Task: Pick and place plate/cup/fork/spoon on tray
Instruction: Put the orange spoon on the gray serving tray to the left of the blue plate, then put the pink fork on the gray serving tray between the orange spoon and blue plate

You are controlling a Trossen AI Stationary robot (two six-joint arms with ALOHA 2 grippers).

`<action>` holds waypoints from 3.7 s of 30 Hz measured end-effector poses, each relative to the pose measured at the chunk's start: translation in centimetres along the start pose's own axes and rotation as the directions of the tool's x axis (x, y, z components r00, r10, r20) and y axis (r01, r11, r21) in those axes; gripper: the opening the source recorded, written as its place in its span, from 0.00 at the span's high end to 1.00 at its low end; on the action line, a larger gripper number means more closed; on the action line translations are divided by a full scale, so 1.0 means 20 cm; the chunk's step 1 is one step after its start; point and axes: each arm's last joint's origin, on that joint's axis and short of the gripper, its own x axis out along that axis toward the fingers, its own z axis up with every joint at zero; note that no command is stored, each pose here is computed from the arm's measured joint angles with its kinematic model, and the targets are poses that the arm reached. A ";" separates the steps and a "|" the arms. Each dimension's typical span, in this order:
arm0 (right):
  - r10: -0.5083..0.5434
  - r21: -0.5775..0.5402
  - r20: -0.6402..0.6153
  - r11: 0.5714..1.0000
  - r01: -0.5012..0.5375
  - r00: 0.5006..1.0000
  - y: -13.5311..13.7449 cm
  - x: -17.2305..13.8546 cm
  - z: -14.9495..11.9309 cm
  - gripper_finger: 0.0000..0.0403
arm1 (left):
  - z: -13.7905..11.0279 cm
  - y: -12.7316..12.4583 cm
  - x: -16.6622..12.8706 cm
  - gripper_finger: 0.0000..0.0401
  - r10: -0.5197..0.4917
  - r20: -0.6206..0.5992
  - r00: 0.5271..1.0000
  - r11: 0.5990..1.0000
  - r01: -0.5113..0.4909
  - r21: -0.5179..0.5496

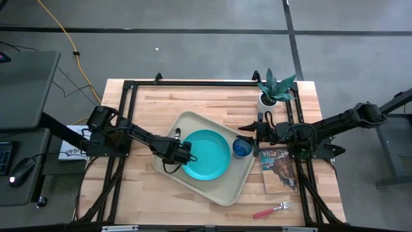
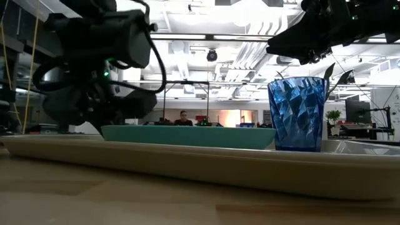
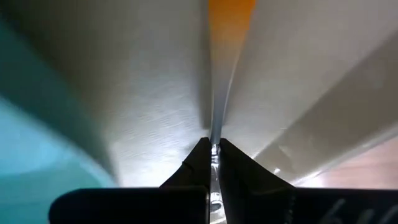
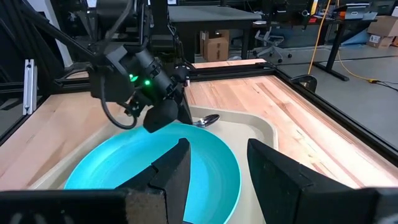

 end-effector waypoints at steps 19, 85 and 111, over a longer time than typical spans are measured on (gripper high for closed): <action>0.000 0.007 0.000 1.000 0.000 1.000 0.00 0.00 0.00 0.63 | -0.01 -0.05 0.06 0.99 -0.040 -0.031 0.999 0.995 0.043 0.094; 0.002 0.014 0.018 1.000 -0.002 1.000 0.00 0.01 0.01 0.63 | -0.66 -0.18 -0.48 0.68 0.950 0.275 0.150 0.187 0.432 -0.882; 0.492 -0.105 0.366 0.865 -0.490 0.790 0.22 -0.05 0.45 0.63 | -0.52 -0.52 -0.25 0.68 0.974 -0.144 -0.174 -0.025 0.550 -0.835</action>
